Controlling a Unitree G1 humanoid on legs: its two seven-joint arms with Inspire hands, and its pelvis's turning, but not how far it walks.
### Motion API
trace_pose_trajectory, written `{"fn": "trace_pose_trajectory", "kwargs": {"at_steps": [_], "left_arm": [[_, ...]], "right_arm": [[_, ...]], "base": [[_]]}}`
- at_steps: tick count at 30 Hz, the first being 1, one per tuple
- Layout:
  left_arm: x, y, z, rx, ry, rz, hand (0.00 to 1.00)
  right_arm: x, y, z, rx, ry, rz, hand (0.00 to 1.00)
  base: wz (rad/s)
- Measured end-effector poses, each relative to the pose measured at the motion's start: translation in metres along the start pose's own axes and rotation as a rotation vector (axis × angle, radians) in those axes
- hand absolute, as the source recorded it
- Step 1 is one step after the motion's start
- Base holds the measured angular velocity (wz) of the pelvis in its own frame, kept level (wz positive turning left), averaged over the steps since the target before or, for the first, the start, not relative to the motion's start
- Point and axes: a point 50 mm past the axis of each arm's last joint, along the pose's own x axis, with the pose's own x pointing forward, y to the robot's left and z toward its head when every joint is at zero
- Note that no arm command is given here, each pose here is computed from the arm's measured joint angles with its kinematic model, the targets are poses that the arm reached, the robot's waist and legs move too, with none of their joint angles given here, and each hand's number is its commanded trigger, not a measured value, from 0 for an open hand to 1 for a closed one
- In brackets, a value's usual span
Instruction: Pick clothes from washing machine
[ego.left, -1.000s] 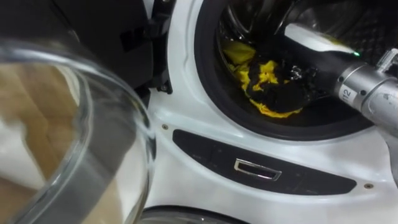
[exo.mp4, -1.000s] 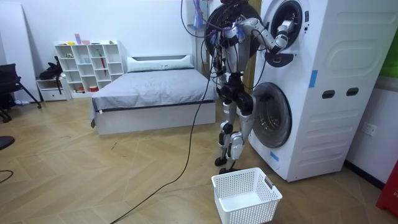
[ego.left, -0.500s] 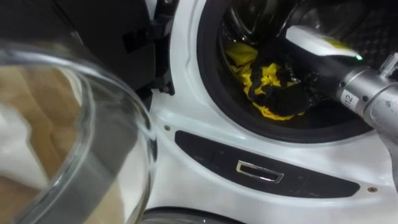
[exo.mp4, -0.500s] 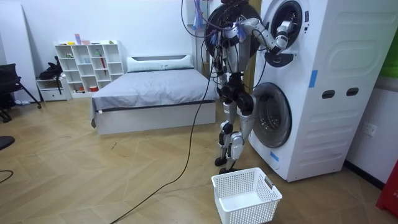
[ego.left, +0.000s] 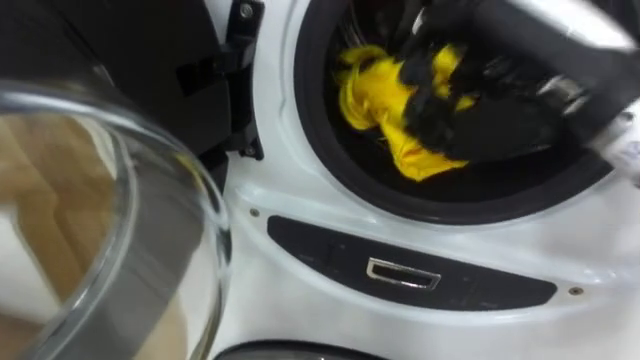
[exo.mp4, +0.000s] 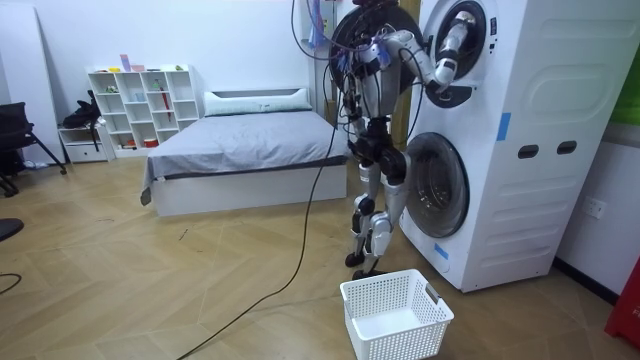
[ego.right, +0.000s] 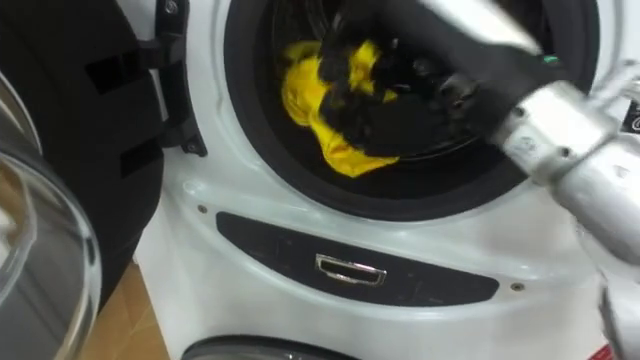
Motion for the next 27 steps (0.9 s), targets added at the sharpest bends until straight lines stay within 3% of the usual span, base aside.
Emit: {"fn": "trace_pose_trajectory", "kwargs": {"at_steps": [14, 27], "left_arm": [[-0.015, 0.01, -0.056, -0.036, 0.095, 0.036, 0.0], [-0.015, 0.009, -0.048, -0.02, 0.054, 0.049, 0.0]], "right_arm": [[-0.028, 0.012, -0.004, 0.309, -0.085, -0.117, 1.0], [-0.047, 0.021, -0.006, 0.387, -0.08, -0.121, 1.0]], "base": [[-0.01], [-0.01]]}}
